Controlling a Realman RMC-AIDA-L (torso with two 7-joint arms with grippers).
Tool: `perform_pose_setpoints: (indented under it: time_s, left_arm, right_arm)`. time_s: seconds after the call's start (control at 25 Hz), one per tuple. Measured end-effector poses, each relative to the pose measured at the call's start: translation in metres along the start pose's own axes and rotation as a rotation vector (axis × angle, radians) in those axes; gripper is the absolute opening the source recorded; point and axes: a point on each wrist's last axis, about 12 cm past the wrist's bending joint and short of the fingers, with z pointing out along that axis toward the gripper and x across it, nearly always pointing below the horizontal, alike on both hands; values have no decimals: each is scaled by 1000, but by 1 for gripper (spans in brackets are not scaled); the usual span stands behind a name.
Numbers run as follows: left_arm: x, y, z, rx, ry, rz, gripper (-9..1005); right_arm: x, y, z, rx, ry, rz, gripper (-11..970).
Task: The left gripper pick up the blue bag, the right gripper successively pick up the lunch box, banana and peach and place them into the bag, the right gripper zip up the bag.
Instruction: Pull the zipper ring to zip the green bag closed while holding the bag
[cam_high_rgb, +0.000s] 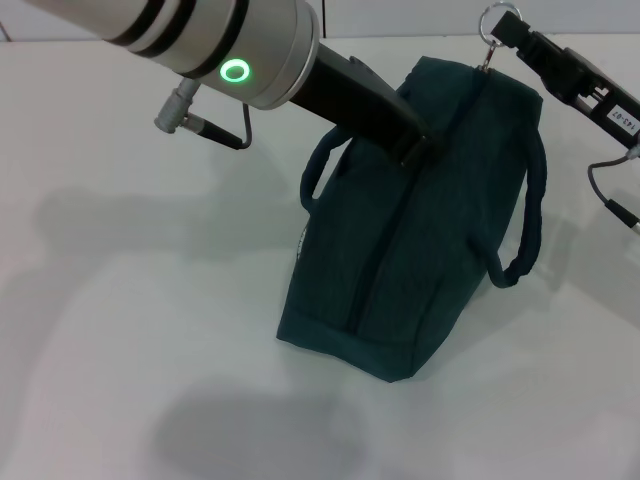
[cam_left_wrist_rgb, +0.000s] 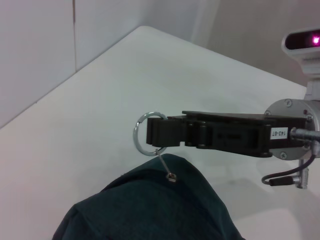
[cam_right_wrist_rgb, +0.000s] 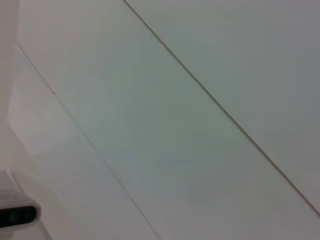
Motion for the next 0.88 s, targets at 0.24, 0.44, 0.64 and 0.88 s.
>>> perform_pose_setpoints:
  time_s: [0.24,0.44,0.64,0.88]
  left_arm:
    - [-2,-3,-2,29,-18,15,54]
    - [-4,-1,-9,50,-54,15,41]
    - [-4,1,-12,45,-70,15,41]
    - [-6,4,-14,36,-89,22,41]
  right_arm:
    - [0,-6,-4,55,-5,0,10]
    - [1,-14,-10,129,-9,2,10]
    - [5,-30,-15,265,39,2,11]
    - [8,-39,-17,344,75,-4,11]
